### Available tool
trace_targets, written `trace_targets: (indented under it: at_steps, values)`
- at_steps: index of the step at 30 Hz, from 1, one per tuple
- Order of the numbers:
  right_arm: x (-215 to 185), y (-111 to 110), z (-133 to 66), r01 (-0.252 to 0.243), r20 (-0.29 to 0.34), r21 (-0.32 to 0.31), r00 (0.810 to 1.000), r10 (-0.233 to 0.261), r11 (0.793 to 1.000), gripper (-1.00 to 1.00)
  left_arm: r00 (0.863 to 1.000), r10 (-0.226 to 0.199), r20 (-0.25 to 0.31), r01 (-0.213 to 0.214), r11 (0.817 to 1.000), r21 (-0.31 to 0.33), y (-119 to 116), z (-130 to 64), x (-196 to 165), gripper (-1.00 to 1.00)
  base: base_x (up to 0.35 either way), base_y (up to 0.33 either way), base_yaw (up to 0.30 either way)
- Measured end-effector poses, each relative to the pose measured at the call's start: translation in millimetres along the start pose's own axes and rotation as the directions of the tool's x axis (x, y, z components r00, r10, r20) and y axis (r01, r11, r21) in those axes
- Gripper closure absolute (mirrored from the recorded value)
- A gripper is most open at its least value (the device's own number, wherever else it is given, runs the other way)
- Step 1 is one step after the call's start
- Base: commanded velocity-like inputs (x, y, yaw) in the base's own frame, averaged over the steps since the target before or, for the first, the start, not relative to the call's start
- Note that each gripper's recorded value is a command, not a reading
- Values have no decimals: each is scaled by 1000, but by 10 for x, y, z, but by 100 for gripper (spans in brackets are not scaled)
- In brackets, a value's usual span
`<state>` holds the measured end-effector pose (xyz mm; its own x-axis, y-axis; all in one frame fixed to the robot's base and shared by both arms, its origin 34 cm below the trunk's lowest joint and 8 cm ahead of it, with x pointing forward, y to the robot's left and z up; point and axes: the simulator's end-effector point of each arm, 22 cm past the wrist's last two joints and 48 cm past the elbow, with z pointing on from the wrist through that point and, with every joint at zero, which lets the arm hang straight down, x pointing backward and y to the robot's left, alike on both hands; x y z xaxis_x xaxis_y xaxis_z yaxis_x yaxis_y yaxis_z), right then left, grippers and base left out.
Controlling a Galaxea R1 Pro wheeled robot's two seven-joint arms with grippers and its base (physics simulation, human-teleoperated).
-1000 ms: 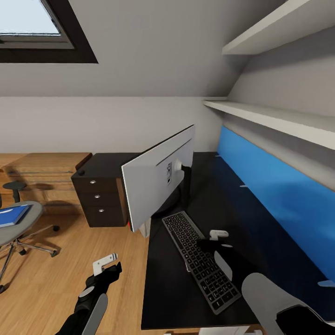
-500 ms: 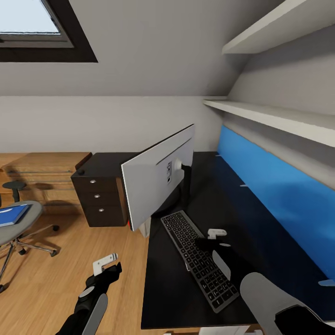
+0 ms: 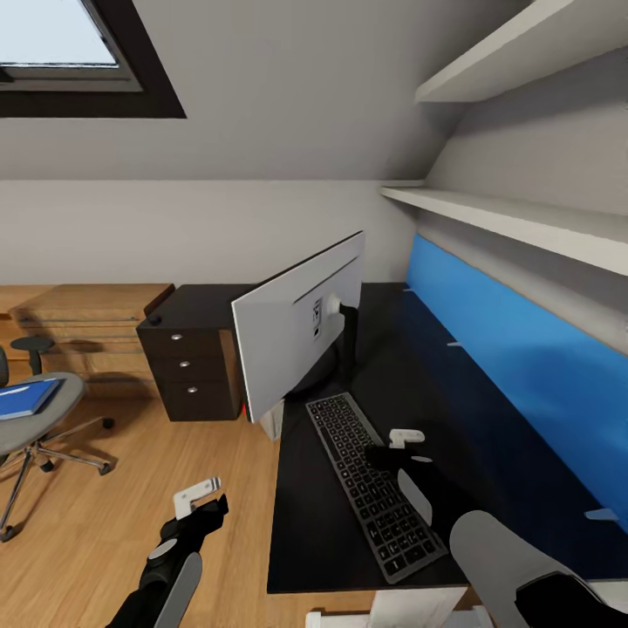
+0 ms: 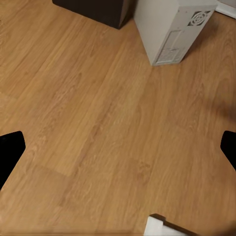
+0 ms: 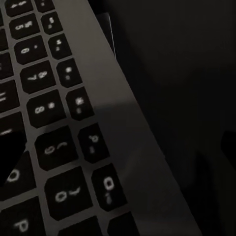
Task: In the bedroom, organize the workspace by keeping the computer under the desk, ensuring the monitor is on the desk, placing the keyboard on the desk next to the monitor, placing the mouse on the desk next to the keyboard, moving the folder from the swivel chair onto the desk next to the mouse, stacking the notebook on top of the folder with the pen on top of the notebook, and positioning the swivel chair next to the desk.
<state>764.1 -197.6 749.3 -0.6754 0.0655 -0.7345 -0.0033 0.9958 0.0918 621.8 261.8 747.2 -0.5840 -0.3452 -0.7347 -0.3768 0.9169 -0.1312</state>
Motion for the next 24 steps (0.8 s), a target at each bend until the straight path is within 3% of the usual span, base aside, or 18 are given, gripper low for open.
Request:
trace_targets:
  at_steps: [24]
  values:
    - [-4, -14, 1, 1, 2, 5, 1000, -1, 1000, -100, 1000, 8, 6, -8, 1000, -7, 59, 13, -25, -100, -145, 16, 0]
